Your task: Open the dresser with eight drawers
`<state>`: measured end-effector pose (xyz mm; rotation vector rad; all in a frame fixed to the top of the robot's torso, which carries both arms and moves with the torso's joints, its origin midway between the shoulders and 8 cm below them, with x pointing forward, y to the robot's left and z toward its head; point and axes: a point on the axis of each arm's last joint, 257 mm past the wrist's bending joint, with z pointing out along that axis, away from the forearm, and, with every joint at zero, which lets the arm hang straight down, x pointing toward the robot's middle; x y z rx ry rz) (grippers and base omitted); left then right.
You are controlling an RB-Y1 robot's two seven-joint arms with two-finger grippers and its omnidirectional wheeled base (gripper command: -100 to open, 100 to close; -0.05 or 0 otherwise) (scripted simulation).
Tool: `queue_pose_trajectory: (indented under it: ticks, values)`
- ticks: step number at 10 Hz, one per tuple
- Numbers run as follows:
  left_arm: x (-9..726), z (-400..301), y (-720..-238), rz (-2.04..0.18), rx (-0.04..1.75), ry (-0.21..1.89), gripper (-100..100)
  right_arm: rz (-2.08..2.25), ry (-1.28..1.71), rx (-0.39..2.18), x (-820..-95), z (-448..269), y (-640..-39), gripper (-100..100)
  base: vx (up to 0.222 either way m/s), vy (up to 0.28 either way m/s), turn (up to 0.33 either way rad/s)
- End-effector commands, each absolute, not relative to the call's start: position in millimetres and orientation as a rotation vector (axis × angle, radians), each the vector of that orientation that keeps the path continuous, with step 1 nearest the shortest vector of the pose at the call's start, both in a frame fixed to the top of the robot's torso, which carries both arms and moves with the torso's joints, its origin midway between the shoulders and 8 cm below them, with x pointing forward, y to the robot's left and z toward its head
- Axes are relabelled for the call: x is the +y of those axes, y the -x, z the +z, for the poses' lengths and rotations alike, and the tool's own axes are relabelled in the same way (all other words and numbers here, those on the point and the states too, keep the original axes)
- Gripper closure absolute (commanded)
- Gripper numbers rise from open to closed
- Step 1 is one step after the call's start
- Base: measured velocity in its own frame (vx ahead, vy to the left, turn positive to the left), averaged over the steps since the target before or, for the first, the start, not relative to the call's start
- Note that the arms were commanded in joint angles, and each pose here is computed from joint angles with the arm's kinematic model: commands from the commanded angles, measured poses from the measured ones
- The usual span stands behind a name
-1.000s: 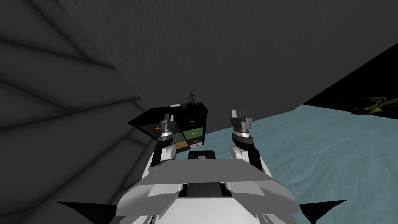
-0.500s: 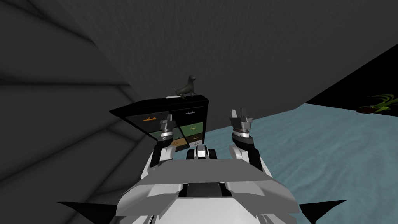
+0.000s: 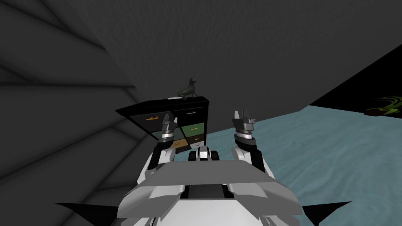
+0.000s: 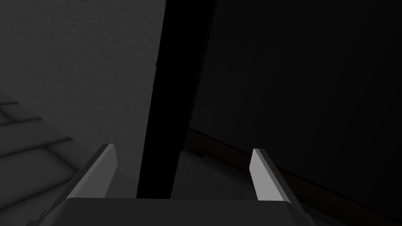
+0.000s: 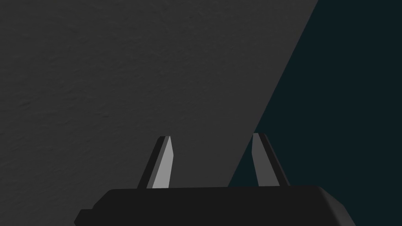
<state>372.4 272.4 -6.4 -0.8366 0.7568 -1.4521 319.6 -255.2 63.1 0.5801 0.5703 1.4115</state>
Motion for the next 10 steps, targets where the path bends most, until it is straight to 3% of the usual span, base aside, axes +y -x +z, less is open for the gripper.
queue_pose_trajectory:
  ticks: [1, 10]
  values:
    - [273.9, -18.1, -379.1, -1.427, 0.804, 0.872, -100, 1.412, -0.58, 0.57, -255.2, 63.1, -319.6, 0, -0.002, -0.041, -0.015]
    - [282.2, -23.1, -379.1, -1.361, 0.862, 0.961, -100, 1.412, -0.58, 0.57, -255.1, 63.1, -319.6, 0, 0.007, -0.053, 0.0]
